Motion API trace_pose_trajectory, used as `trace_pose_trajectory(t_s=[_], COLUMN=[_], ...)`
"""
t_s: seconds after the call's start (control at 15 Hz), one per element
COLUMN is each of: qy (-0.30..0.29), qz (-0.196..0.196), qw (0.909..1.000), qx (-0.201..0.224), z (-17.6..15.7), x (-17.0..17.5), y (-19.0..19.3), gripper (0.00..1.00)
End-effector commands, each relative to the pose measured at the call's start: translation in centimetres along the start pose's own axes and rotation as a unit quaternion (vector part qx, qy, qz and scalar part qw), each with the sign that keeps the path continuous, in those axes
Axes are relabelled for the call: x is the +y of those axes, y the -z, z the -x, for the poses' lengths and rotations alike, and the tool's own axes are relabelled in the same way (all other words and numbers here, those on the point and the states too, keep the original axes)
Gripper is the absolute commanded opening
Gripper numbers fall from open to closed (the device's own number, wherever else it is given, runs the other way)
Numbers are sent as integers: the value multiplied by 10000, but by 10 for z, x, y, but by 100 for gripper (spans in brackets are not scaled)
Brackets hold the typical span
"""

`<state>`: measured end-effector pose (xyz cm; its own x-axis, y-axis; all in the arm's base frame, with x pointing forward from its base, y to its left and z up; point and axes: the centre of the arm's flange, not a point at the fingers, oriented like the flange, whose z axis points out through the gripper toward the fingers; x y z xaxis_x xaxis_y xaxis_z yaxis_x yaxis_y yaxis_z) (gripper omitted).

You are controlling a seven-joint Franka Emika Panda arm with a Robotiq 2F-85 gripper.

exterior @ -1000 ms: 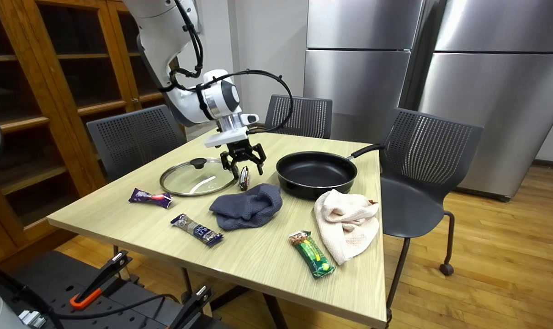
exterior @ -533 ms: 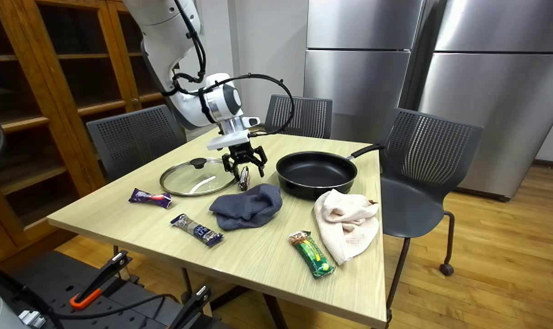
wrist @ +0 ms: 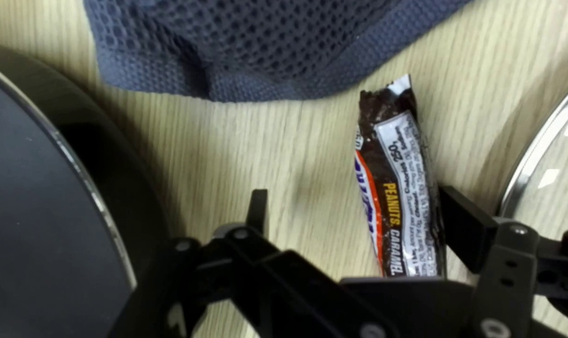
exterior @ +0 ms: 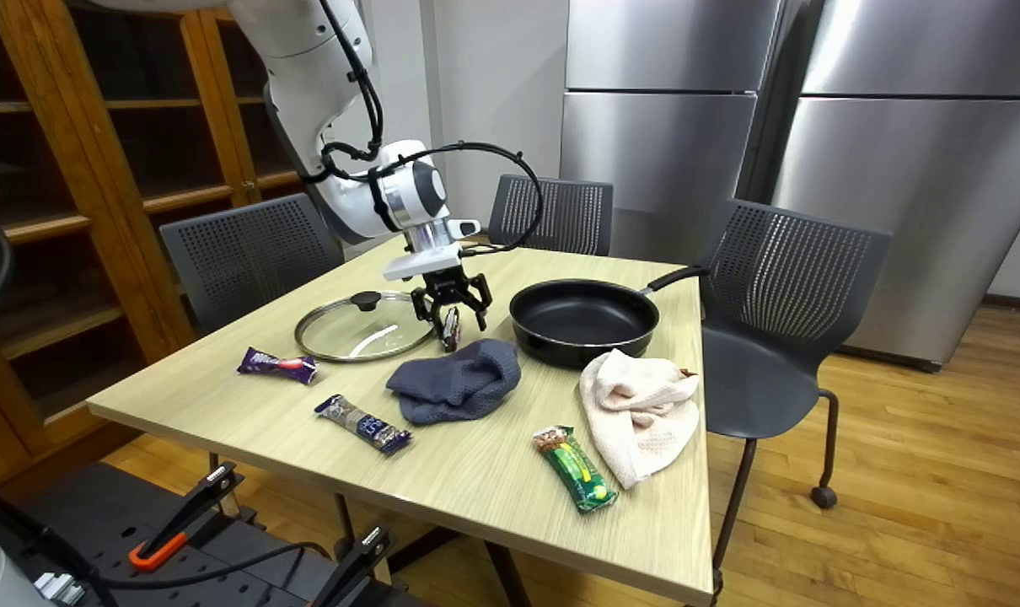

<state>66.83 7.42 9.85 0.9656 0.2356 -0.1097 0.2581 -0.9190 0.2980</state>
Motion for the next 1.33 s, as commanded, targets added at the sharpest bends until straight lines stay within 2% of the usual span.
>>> trace_pose_trajectory(t_s=[0.0, 0.47, 0.53, 0.8, 1.27], qy=[87, 35, 3, -238, -983], qz=[-84, -123, -162, -233, -437], qw=[9999, 9999, 9998, 9992, 9915], qx=[64, 94, 92, 216, 726], z=[-9, -10, -9, -4, 4], x=[3, 5, 7, 26, 91], y=[1, 4, 6, 26, 93], gripper=[56, 3, 0, 3, 3])
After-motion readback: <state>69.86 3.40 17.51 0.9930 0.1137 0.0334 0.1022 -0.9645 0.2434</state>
